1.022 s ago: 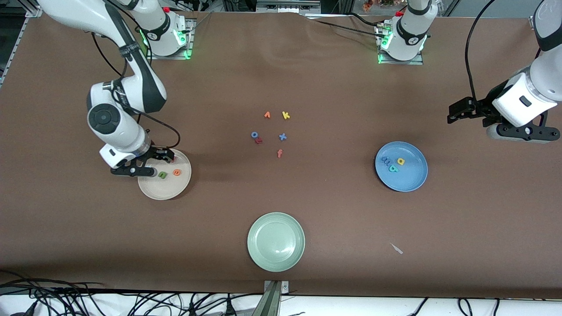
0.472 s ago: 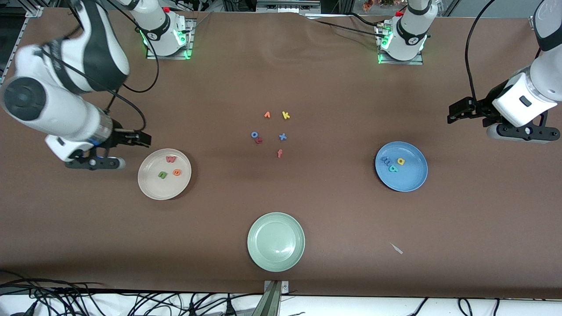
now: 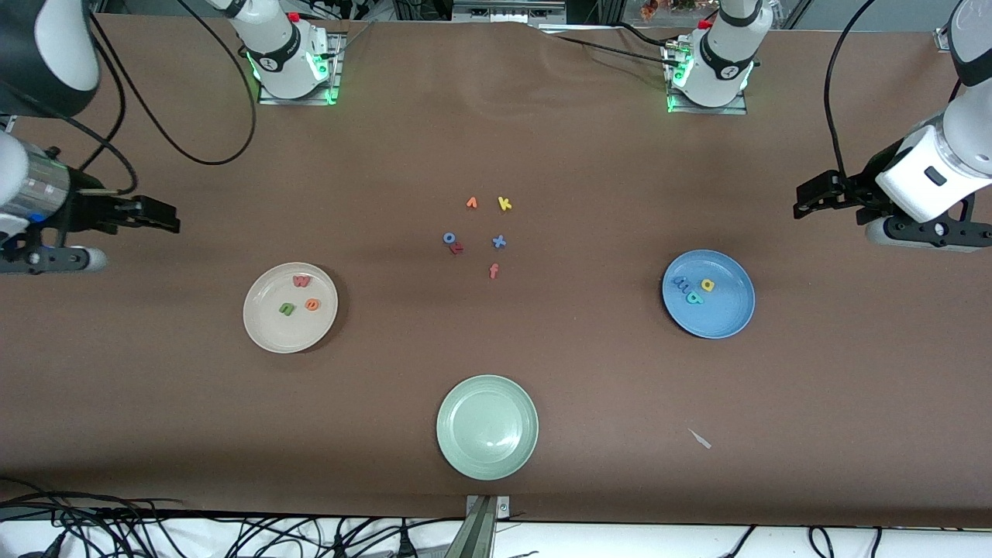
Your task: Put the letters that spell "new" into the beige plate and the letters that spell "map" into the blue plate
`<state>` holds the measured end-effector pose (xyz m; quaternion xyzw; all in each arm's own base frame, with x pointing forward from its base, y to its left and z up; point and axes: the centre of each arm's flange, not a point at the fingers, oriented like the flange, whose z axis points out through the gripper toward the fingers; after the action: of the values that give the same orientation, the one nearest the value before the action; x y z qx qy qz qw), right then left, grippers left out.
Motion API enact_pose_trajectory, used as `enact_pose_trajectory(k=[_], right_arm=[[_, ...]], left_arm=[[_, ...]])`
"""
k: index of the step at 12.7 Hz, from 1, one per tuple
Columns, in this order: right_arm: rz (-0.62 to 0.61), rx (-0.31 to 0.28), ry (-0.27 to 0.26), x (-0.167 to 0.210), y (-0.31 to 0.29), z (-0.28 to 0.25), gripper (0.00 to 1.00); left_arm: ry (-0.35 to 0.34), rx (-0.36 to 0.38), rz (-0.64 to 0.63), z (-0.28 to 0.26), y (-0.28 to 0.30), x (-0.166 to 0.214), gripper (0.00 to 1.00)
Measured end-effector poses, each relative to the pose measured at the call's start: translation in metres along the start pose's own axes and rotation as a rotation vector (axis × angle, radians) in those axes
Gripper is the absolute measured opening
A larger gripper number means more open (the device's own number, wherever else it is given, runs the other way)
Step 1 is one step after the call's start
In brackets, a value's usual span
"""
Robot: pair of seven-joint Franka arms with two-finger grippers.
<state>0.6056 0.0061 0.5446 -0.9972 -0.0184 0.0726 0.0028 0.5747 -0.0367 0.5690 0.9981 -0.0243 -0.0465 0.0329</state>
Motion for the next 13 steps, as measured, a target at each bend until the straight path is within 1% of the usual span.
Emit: enact_pose_trajectory(k=[6, 11, 13], right_arm=[[-0.003, -0.001, -0.002, 0.0, 0.004, 0.0, 1.0], [0.01, -0.001, 0.0, 0.0, 0.011, 0.0, 1.0], [0.01, -0.001, 0.001, 0.0, 0.011, 0.0, 1.0]], left_arm=[[-0.006, 0.0, 0.003, 0.001, 0.002, -0.001, 1.0], [-0.028, 0.001, 0.014, 0.012, 0.008, 0.006, 1.0], [-0.014, 0.001, 0.01, 0.006, 0.006, 0.006, 1.0]])
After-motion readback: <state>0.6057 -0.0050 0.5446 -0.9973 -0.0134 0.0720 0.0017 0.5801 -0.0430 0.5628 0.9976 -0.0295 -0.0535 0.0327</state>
